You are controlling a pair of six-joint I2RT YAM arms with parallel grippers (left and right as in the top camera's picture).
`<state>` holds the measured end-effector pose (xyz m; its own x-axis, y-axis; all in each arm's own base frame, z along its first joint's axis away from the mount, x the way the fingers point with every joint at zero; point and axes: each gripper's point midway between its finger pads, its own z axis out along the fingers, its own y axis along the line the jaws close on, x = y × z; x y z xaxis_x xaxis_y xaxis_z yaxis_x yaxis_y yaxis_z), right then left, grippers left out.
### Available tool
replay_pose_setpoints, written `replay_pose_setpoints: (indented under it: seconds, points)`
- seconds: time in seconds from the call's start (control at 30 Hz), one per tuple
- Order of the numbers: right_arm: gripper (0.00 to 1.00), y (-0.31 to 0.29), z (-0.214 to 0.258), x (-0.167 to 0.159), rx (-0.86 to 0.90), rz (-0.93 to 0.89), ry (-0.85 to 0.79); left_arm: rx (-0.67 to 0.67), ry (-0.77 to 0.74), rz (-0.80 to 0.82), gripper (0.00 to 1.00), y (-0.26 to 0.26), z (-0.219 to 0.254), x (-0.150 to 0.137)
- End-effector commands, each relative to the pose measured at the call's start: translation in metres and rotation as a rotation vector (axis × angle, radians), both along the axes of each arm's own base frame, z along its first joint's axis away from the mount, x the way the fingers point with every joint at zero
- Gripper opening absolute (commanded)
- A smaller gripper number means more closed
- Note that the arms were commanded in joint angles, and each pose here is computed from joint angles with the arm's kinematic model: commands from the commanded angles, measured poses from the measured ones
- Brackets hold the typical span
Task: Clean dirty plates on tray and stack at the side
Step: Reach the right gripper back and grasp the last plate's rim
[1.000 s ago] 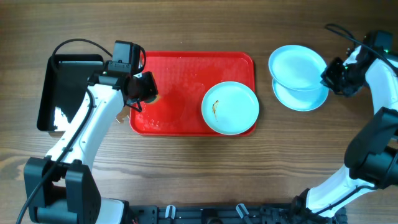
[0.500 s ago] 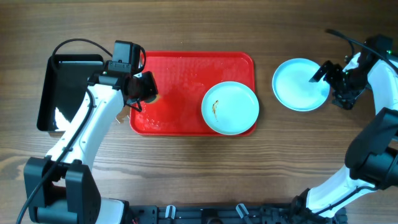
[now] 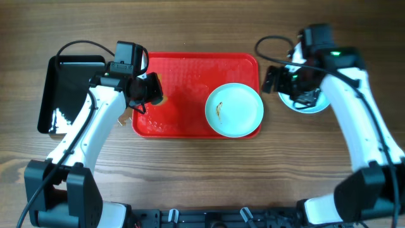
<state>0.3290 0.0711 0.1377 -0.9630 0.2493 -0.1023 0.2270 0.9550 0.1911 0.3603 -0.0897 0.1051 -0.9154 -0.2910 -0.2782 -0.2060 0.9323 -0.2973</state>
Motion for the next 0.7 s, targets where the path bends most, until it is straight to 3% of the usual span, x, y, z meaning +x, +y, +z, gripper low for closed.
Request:
replay_pose_setpoints:
  seconds: [0.0, 0.13, 0.33, 0.4, 0.5, 0.57, 0.67]
  points:
    - [0.78, 0.000, -0.036, -0.011, -0.106, -0.057, 0.092, -0.020, 0.002, -0.002, 0.04, -0.003, 0.002, -0.002]
    - [0.61, 0.009, -0.064, -0.016, -0.114, -0.055, 0.132, -0.019, 0.002, -0.002, 0.04, -0.003, 0.002, -0.002]
    - [0.58, 0.012, -0.099, -0.019, -0.106, -0.077, 0.138, -0.020, 0.001, -0.001, 0.04, -0.003, 0.002, -0.001]
    - [0.47, 0.011, -0.107, -0.022, -0.106, -0.109, 0.149, -0.020, 0.002, -0.001, 0.04, -0.003, 0.002, -0.002]
    - [0.43, 0.011, -0.111, -0.024, -0.106, -0.129, 0.158, -0.020, 0.001, -0.001, 0.04, -0.003, 0.002, -0.001]
    - [0.35, 0.010, -0.111, -0.024, -0.105, -0.147, 0.160, -0.020, 0.001, -0.001, 0.04, -0.003, 0.002, -0.001]
    - [0.35, 0.010, -0.120, -0.027, -0.105, -0.171, 0.171, -0.020, 0.001, -0.001, 0.04, -0.003, 0.002, -0.001]
